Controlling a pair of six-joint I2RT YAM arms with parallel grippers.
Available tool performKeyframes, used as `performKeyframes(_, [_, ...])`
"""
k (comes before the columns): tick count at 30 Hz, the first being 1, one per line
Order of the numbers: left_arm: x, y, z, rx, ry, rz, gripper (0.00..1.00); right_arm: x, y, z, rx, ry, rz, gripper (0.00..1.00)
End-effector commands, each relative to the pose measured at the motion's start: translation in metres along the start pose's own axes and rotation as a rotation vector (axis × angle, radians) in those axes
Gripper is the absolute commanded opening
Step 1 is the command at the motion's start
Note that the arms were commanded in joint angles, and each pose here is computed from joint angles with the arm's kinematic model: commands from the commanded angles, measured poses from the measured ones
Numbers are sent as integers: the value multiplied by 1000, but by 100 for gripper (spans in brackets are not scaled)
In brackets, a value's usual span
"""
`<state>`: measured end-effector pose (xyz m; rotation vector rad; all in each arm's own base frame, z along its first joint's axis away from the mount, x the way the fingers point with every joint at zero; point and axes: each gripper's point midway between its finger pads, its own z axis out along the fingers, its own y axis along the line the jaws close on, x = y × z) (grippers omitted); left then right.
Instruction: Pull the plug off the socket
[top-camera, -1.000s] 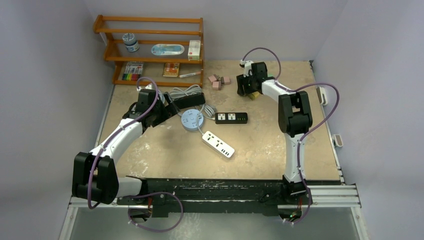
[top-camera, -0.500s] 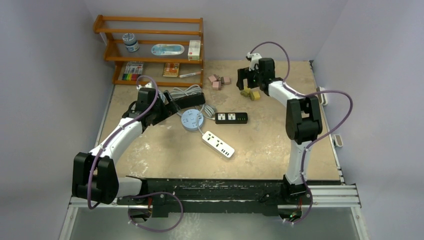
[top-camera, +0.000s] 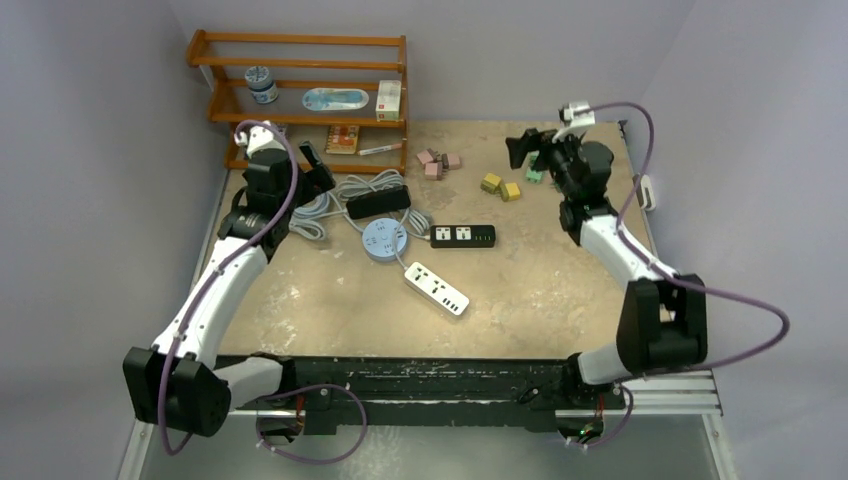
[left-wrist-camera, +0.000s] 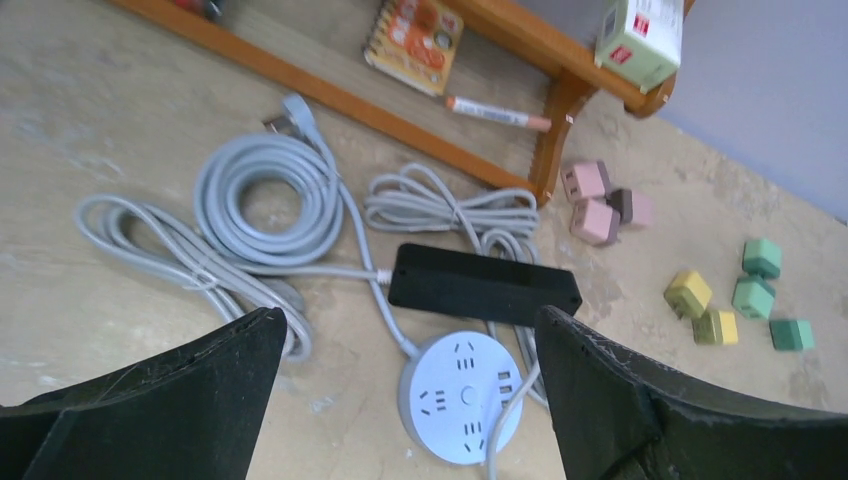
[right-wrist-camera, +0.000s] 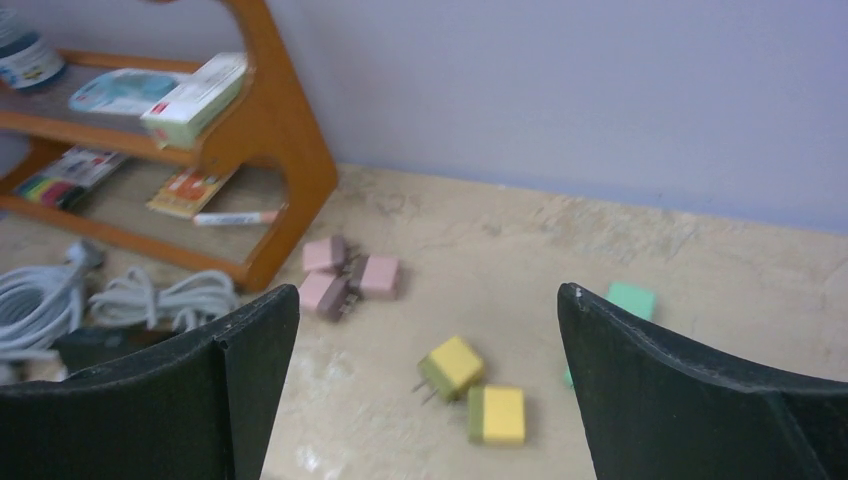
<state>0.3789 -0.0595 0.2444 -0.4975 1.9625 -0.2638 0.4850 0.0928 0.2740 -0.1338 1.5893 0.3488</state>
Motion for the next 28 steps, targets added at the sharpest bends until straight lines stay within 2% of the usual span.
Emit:
performKeyframes(1, [-53,9,-27,-34,-221,23,95,-15,21,-42,-42,-144,70,99])
performKeyframes(4, [-59,10,-36,-21,-273,18,95,9,20,-69,-19,-114,100,99])
performKeyframes(11, [-59,14,-42,-18,-300,44,95,28,25,-105,-13,-81,124,99])
performKeyframes(21, [-52,10,-38,25,-304,8,95,28,23,-105,0,-49,96,99])
performKeyframes(23, [-51,6,-38,47,-296,11,84,30,25,-105,-9,-42,103,99])
performKeyframes(24, [-50,2,-39,66,-290,20,82,30,26,-106,-16,-42,104,99])
performKeyframes(28, [-45,-8,-39,131,-272,23,84,30,27,-107,-24,-43,99,100])
